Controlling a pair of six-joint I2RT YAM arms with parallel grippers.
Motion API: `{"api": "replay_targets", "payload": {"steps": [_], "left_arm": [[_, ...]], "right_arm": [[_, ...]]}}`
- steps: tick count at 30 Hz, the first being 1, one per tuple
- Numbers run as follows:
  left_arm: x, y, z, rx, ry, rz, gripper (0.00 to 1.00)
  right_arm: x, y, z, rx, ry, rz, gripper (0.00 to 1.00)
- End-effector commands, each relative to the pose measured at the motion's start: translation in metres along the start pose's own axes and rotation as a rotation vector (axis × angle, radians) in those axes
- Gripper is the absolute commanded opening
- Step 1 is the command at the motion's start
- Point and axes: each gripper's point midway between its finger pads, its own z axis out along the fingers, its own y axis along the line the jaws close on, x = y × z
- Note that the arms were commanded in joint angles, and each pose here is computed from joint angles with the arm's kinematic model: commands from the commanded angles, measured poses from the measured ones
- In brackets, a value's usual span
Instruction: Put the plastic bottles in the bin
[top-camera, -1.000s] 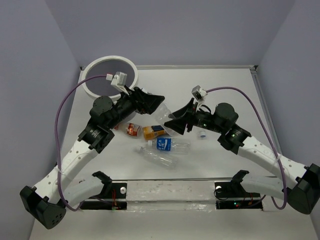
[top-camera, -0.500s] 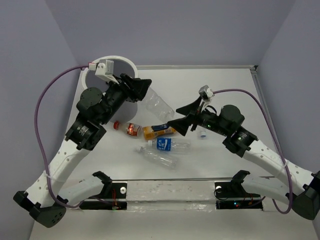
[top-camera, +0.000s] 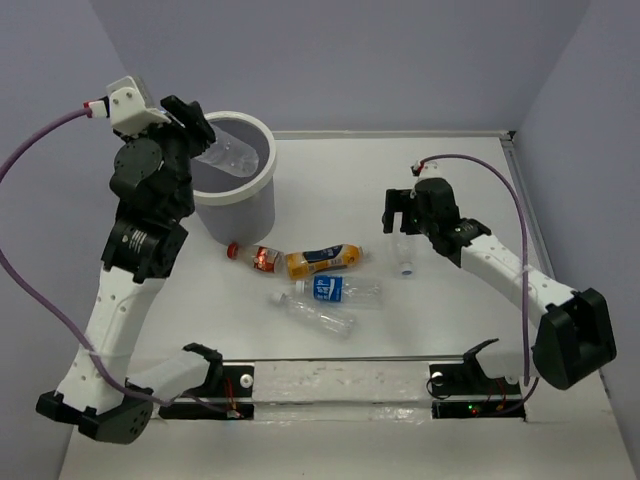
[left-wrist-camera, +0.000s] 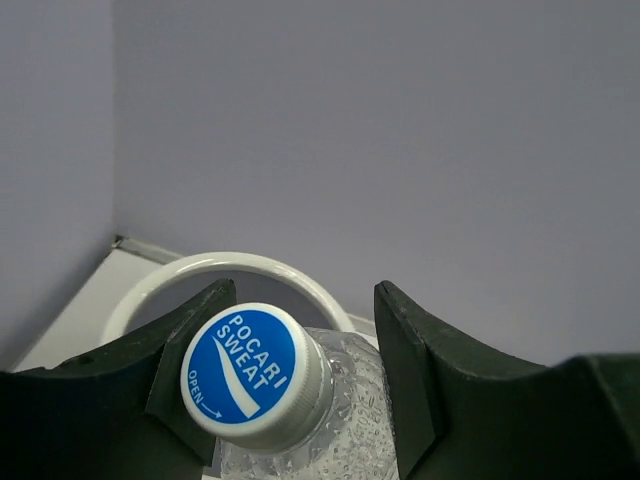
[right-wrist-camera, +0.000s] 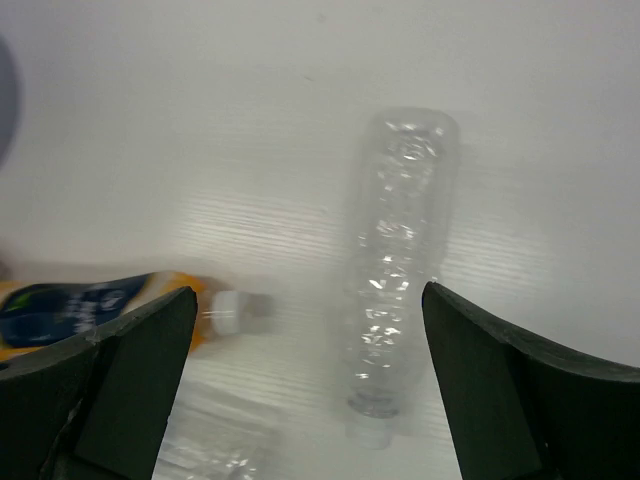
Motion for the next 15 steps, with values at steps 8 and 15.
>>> {"api": "replay_targets", "payload": {"steps": [8, 15], "left_arm": [[0.027, 0.086, 0.076, -0.311, -0.038, 0.116, 0.33], [0.067, 0.101, 0.08, -0.315, -0.04, 0.149, 0.41]], "right_arm": [[0.017, -0.062, 0.06, 0.206, 0.169, -0.056, 0.99], [0.032, -0.079, 0.098, 0.248, 0.247, -0.053, 0.98]]}}
